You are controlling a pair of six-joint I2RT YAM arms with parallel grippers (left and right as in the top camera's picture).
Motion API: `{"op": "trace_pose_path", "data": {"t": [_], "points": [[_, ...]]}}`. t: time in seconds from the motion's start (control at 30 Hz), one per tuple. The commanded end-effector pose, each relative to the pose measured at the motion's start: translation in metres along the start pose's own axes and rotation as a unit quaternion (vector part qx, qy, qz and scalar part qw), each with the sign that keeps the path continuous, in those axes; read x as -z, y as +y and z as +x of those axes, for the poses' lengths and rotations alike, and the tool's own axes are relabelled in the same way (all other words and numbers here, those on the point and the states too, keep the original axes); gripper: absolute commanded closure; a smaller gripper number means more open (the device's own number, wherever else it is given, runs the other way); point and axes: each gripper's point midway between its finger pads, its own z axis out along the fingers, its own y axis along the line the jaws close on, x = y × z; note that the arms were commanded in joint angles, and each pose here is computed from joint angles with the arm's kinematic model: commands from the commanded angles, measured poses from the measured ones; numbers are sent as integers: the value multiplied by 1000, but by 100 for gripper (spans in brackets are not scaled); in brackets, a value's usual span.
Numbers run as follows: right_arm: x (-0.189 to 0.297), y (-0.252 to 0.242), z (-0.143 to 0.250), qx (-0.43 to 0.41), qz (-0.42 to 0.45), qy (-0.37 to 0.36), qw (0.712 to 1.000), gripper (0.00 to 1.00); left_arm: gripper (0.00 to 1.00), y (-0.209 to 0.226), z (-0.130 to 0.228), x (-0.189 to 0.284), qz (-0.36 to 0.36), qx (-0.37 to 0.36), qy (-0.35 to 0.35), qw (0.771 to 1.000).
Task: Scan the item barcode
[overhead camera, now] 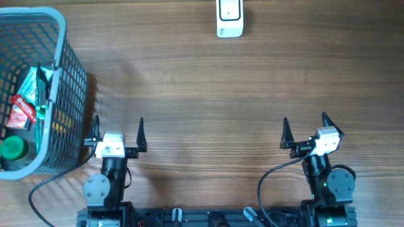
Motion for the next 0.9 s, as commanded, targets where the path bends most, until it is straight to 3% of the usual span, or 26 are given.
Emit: {"op": "trace_pose_path", "data": {"t": [0.0, 0.2, 0.3, 0.33, 0.4, 0.53, 0.7, 0.87], "points": [[0, -1, 0, 5, 5, 0, 1000, 0, 0, 8, 5, 1, -21, -21, 9, 1000], [0, -1, 0, 5, 5, 0, 1000, 0, 0, -23, -12, 2, 68, -12, -28, 997], [0, -1, 0, 5, 5, 0, 1000, 0, 0, -27, -30, 6, 85, 50, -47, 994], [0, -1, 0, 5, 5, 0, 1000, 0, 0, -26, -43, 8, 90, 93, -56, 990], [0, -1, 0, 5, 5, 0, 1000, 0, 0, -30, -58, 12, 107, 113, -67, 985], [0, -1, 0, 5, 5, 0, 1000, 0, 0, -43, -101, 24, 157, 105, -97, 977], [0, -1, 0, 5, 5, 0, 1000, 0, 0, -40, -168, 35, 165, 106, -128, 972], [0, -1, 0, 5, 5, 0, 1000, 0, 0, -33, -231, 26, 165, 113, -98, 975]]}}
